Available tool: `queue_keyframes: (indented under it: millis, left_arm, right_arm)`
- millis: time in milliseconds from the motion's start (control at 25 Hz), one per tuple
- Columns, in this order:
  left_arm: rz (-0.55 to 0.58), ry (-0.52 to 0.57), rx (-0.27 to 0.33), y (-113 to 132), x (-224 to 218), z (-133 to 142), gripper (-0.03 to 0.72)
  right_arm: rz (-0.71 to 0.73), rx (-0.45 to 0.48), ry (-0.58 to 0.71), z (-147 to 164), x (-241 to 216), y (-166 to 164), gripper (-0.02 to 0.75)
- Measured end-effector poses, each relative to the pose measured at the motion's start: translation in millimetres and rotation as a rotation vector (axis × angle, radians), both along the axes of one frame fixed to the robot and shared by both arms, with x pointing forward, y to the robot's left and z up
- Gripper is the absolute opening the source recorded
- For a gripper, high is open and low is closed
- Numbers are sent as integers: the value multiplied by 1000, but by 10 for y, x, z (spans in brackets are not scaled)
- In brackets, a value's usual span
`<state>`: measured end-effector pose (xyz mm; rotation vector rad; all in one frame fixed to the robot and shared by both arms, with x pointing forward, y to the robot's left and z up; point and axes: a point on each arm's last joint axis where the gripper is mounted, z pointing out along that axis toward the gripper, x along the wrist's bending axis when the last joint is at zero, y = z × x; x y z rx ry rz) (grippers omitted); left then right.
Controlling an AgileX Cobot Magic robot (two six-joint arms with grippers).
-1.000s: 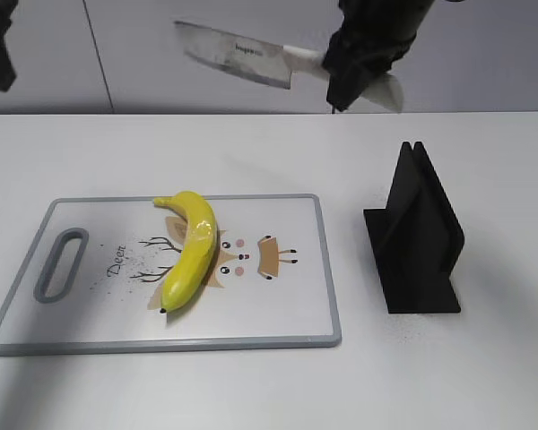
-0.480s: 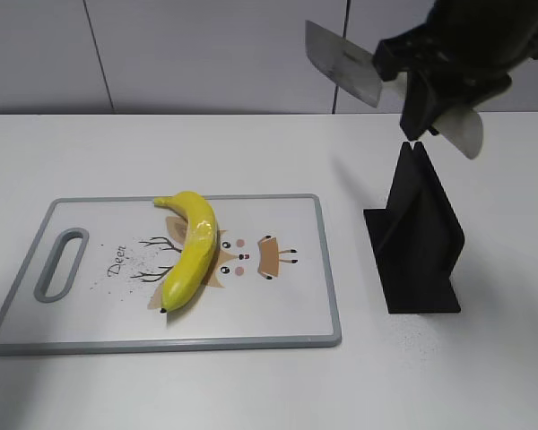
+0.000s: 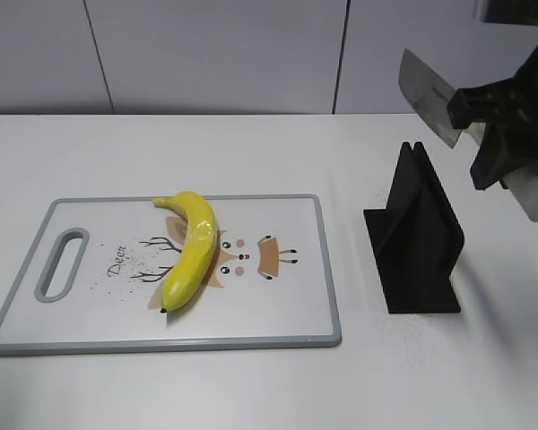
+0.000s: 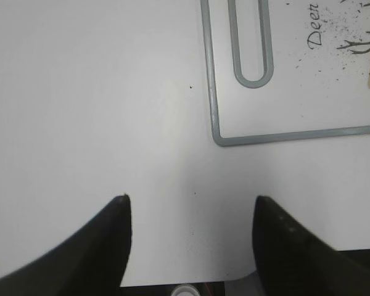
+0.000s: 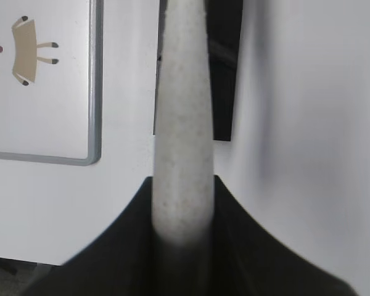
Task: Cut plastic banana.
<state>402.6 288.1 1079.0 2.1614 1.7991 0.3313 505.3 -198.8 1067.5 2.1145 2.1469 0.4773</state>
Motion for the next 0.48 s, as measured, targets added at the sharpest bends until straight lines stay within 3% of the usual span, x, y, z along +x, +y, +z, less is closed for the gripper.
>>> queue_keyframes:
  millis: [280, 480]
  left_arm:
    - [2, -108, -4, 24, -581, -183, 593]
    - [2, -243, -10, 40, -953, -223, 593]
  right_arm:
    - [-38, 9, 8, -144, -21, -9, 160]
    - [-44, 7, 19, -216, -42, -17, 160]
